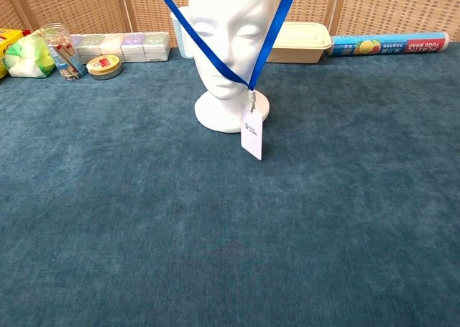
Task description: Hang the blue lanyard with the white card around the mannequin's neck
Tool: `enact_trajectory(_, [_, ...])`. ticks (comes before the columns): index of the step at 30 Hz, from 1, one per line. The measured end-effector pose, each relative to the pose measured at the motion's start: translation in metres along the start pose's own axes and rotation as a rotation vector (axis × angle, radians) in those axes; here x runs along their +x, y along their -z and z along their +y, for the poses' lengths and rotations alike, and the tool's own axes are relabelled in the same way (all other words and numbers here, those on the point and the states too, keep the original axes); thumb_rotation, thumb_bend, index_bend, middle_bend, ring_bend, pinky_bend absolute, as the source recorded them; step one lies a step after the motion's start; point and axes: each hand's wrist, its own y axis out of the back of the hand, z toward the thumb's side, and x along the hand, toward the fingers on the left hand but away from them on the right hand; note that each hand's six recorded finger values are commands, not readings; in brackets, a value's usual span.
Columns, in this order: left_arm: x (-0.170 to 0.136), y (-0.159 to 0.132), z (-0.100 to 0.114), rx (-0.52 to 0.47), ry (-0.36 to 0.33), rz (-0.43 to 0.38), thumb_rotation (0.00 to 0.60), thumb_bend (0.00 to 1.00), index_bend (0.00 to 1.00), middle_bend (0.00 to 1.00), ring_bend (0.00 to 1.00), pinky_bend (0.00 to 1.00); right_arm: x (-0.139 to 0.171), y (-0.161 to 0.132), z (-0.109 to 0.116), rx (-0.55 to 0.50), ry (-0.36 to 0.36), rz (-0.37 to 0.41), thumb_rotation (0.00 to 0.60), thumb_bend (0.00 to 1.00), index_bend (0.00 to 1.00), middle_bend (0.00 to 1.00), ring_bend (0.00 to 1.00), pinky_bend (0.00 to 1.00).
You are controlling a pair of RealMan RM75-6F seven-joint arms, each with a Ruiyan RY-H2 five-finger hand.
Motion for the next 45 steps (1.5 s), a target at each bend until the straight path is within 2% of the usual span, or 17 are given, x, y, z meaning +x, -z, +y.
enact_trajectory(12, [0.017, -0.001, -0.012, -0.012, -0.027, 0.015, 0.562, 0.47, 0.67, 1.00, 1.00, 1.00, -0.025, 0.011, -0.001, 0.013, 0.016, -0.036, 0.517, 0.60, 0.69, 1.00, 1.00, 1.00])
enact_trajectory(20, [0.023, -0.002, -0.023, -0.005, -0.016, 0.025, 0.563, 0.46, 0.67, 1.00, 1.00, 1.00, -0.037, 0.022, -0.011, 0.031, -0.026, -0.072, 0.516, 0.60, 0.69, 1.00, 1.00, 1.00])
enact_trajectory(30, [0.025, 0.003, -0.039, 0.033, 0.006, 0.040, 0.565, 0.45, 0.67, 1.00, 1.00, 1.00, -0.048, 0.021, -0.025, 0.103, -0.064, -0.074, 0.512, 0.60, 0.67, 1.00, 1.00, 1.00])
enact_trajectory(34, [0.025, 0.004, -0.044, 0.038, 0.012, 0.044, 0.566, 0.39, 0.65, 1.00, 1.00, 1.00, -0.050, 0.021, -0.029, 0.125, -0.075, -0.076, 0.514, 0.58, 0.60, 1.00, 1.00, 1.00])
enact_trajectory(37, [0.025, 0.006, -0.048, 0.053, 0.025, 0.047, 0.540, 0.32, 0.53, 0.98, 1.00, 1.00, -0.052, 0.022, -0.031, 0.155, -0.085, -0.078, 0.479, 0.56, 0.52, 0.98, 1.00, 1.00])
enact_trajectory(39, [0.024, 0.007, -0.051, 0.068, 0.041, 0.049, 0.530, 0.29, 0.45, 0.91, 0.96, 1.00, -0.054, 0.024, -0.033, 0.180, -0.098, -0.084, 0.402, 0.55, 0.47, 0.93, 1.00, 1.00])
enact_trajectory(40, [0.023, 0.007, -0.053, 0.076, 0.050, 0.050, 0.526, 0.28, 0.43, 0.86, 0.92, 0.99, -0.054, 0.025, -0.033, 0.194, -0.104, -0.086, 0.383, 0.54, 0.46, 0.92, 1.00, 1.00])
enact_trajectory(45, [0.018, 0.010, -0.061, 0.114, 0.110, 0.055, 0.520, 0.25, 0.33, 0.62, 0.57, 0.75, -0.054, 0.033, -0.038, 0.268, -0.138, -0.103, 0.346, 0.51, 0.41, 0.77, 1.00, 1.00])
